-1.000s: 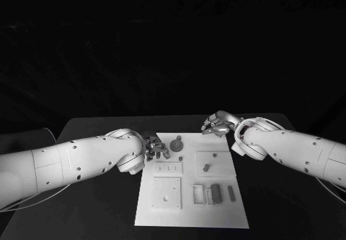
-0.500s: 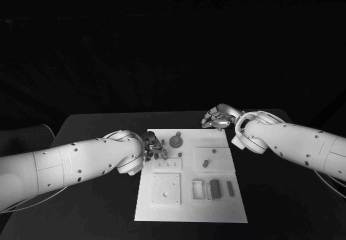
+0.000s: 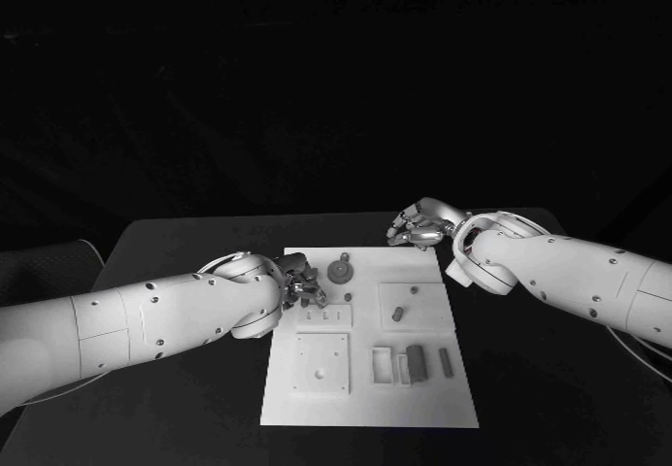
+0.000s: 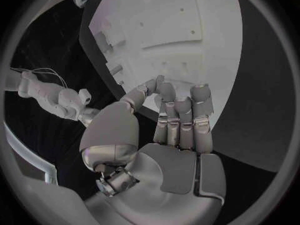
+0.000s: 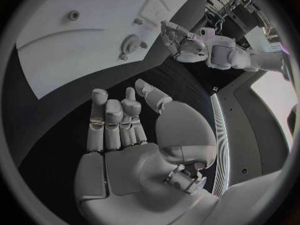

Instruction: Assemble the parts on the task board

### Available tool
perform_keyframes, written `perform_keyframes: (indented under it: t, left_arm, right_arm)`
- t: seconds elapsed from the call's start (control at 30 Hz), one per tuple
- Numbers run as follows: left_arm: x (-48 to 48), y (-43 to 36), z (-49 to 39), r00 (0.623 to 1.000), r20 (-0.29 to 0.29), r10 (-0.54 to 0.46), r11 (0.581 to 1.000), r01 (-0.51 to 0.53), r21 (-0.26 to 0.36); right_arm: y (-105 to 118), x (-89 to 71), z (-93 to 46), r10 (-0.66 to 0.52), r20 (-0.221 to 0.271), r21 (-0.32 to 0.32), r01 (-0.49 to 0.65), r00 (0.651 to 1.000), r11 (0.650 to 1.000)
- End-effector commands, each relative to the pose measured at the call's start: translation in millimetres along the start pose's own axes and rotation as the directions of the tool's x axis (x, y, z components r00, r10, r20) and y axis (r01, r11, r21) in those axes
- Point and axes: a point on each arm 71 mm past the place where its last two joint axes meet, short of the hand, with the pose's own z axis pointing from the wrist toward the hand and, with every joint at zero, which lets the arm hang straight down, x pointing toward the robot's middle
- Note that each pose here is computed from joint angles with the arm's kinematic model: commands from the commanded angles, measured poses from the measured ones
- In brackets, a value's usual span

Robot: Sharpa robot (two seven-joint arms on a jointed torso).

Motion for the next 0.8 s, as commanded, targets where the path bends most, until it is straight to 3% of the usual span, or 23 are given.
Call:
perform_keyframes:
  t: [0.03, 0.8]
  left_arm:
    - [-0.5, -4.5, 0.2, 0.998, 0.023, 0.054, 0.998, -0.055, 0.031]
    - [12.5, -5.9, 6.0, 0.995, -0.027, 0.1, 0.995, -0.099, 0.021]
  right_arm:
    - [1.0, 0.2, 0.2, 0.002, -0.007, -0.009, -0.002, 1.0, 1.0]
    - [4.9, 3.1, -0.4, 0.005, -0.019, -0.019, -0.005, 1.0, 1.0]
